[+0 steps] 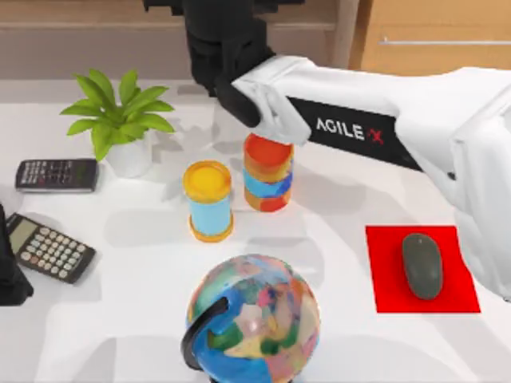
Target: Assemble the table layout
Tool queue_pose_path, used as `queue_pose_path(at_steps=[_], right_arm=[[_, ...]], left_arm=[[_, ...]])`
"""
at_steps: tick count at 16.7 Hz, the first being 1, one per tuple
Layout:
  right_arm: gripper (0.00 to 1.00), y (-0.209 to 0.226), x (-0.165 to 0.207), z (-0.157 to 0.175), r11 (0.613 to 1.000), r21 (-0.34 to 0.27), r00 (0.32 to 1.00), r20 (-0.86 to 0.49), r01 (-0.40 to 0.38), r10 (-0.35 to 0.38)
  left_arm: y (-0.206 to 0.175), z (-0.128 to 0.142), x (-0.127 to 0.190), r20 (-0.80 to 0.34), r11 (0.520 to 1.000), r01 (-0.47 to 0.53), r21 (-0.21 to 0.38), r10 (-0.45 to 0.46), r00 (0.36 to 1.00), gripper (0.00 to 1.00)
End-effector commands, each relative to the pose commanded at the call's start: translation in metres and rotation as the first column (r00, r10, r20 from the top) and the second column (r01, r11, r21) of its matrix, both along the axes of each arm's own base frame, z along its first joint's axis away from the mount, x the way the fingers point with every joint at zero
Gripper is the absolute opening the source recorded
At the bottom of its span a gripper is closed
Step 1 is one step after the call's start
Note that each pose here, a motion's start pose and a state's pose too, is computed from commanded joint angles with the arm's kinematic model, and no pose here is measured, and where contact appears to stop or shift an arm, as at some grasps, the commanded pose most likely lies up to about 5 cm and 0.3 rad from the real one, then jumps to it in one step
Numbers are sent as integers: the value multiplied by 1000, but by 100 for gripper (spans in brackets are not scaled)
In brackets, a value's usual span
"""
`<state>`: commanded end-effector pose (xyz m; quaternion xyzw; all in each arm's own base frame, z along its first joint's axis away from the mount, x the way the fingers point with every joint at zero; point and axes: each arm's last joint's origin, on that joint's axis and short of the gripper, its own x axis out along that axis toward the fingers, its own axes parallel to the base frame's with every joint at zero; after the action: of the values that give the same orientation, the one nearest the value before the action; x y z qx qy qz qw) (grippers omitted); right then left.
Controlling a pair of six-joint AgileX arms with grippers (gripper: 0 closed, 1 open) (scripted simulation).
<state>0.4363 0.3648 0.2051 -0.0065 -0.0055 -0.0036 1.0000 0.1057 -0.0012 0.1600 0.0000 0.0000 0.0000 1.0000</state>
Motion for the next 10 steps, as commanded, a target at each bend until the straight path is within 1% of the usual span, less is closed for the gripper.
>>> queue_pose_path(at_steps=[4,5,10], right_arm=[[2,0,0,0,1000,0,1000,0,0,0],[0,0,0,0,1000,0,1000,0,0,0],[0,0,0,0,1000,0,1000,0,0,0]], left_arm=[[0,0,0,0,1000,0,0,0,1000,100],[0,0,0,0,1000,0,0,0,1000,100],[0,0,0,0,1000,0,0,0,1000,100]])
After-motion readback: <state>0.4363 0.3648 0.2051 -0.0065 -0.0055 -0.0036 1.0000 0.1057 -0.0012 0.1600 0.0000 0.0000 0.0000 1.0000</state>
